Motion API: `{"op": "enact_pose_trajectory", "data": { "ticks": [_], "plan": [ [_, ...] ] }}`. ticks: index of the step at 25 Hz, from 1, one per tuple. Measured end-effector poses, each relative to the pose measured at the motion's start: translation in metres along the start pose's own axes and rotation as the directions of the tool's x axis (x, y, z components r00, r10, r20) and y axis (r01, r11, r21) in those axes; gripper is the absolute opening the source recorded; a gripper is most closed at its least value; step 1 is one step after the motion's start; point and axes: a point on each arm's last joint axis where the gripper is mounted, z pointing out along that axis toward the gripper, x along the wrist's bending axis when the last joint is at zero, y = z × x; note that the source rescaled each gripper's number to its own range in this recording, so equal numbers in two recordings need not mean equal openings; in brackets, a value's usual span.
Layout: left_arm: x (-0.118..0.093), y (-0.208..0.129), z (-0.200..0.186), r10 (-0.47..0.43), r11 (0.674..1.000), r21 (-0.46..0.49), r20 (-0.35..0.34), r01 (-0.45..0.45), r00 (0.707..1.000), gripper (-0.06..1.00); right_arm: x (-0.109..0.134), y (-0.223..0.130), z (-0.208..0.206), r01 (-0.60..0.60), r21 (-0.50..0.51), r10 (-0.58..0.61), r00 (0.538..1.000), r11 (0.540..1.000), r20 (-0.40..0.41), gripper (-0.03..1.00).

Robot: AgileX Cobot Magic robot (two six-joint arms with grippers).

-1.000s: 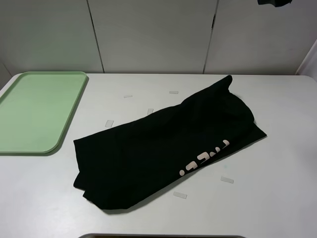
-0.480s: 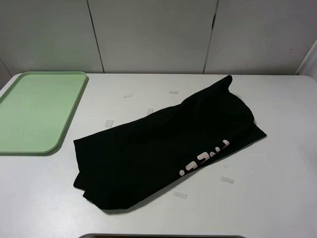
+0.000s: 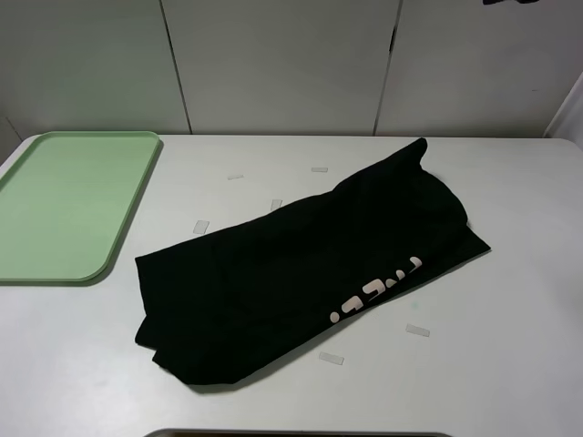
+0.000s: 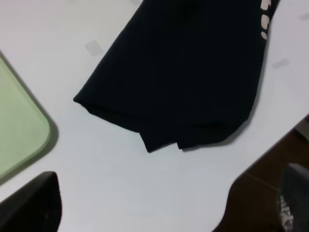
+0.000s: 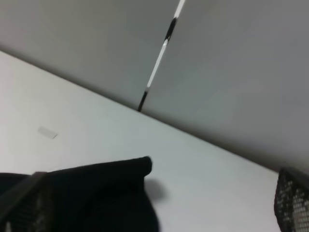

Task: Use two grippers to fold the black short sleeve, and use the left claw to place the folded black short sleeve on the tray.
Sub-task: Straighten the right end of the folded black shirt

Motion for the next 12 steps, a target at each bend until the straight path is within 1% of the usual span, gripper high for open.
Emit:
{"op": "enact_pose_trajectory", "data": {
  "ticks": [3, 9, 12],
  "plan": [
    [0.0, 0.0, 0.0, -0.001, 1.0, 0.0, 0.0, 0.001, 1.0, 0.88, 0.0019, -0.0014, -0.0001, -0.025, 0.016, 0.025, 0.999, 1.0, -0.021, 1.0],
    [0.0, 0.0, 0.0, -0.002, 1.0, 0.0, -0.002, 0.002, 1.0, 0.88, 0.0033, -0.0047, -0.0002, -0.038, 0.054, 0.04, 0.999, 0.998, -0.035, 1.0],
    [-0.0005, 0.0, 0.0, -0.033, 0.999, 0.0, -0.046, 0.033, 0.998, 0.88, 0.0043, -0.0066, -0.0004, -0.045, 0.075, 0.049, 0.998, 0.996, -0.043, 1.0]
  ]
}}
